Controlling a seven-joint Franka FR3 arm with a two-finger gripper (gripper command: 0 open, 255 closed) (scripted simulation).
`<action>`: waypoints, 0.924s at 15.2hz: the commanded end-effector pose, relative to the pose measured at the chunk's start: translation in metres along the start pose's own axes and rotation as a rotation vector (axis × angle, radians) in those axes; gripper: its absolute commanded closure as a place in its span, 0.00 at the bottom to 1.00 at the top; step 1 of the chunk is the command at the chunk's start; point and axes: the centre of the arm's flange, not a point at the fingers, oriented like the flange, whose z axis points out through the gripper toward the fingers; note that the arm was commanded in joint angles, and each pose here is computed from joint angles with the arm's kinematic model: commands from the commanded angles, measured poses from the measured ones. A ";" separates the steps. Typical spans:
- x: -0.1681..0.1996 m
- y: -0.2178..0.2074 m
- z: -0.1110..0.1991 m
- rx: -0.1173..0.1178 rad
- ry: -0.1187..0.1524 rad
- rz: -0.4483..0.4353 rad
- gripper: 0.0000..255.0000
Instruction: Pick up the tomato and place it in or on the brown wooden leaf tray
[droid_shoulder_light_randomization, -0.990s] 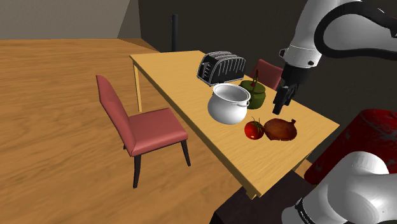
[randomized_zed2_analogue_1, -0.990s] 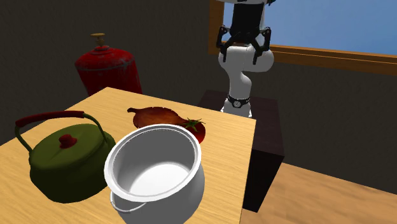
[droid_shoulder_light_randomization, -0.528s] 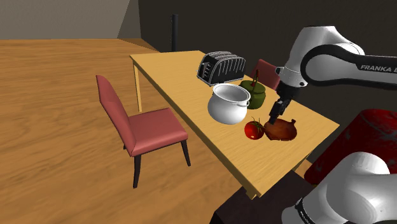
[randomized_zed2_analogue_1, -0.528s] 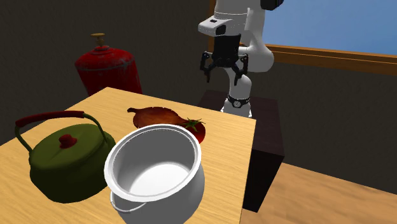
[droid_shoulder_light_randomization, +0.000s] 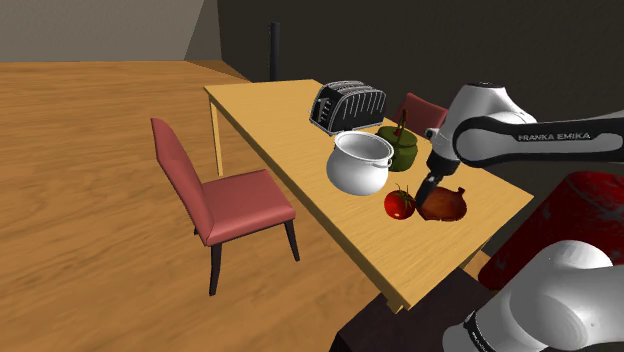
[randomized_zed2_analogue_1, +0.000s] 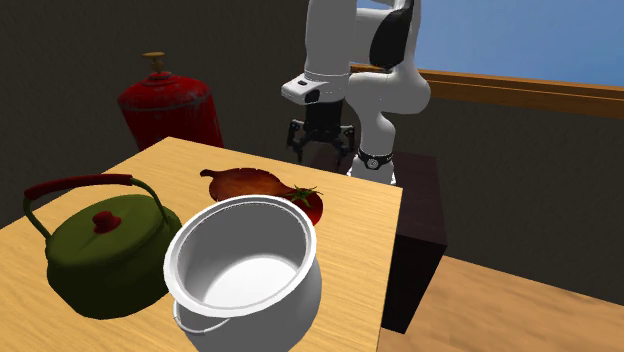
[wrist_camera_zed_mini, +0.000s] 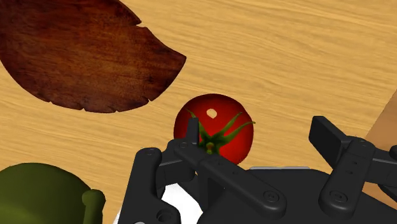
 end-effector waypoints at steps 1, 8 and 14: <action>0.000 0.016 0.023 -0.007 0.016 -0.010 0.00; 0.003 0.027 0.066 -0.011 0.027 -0.018 0.00; 0.003 0.027 0.080 -0.011 0.027 -0.018 0.00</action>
